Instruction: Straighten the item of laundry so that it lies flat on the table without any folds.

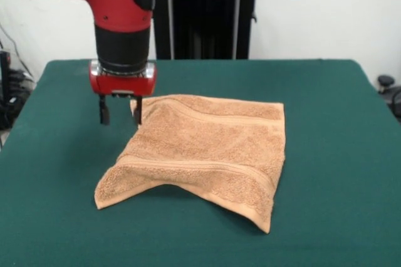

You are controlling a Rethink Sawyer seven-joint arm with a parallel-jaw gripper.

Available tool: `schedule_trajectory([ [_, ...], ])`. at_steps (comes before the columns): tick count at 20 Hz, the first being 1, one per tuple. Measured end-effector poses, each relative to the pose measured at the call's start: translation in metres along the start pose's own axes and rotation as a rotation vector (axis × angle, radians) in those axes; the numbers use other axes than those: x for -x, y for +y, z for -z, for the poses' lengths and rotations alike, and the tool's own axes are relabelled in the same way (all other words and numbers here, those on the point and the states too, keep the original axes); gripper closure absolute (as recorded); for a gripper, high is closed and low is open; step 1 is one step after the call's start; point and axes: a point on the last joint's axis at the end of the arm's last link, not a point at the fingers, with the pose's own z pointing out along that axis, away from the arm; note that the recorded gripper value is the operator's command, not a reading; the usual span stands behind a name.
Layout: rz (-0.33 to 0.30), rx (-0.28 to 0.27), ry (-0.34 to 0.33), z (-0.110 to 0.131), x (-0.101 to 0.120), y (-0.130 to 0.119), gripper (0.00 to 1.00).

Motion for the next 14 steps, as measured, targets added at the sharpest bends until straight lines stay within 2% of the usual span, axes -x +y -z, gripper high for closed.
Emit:
schedule_trajectory([
  [9,0.03,-0.047,0.02,0.01,-0.019,0.002,0.0],
  [14,0.067,-0.056,-0.001,0.004,-0.021,0.02,0.0],
])
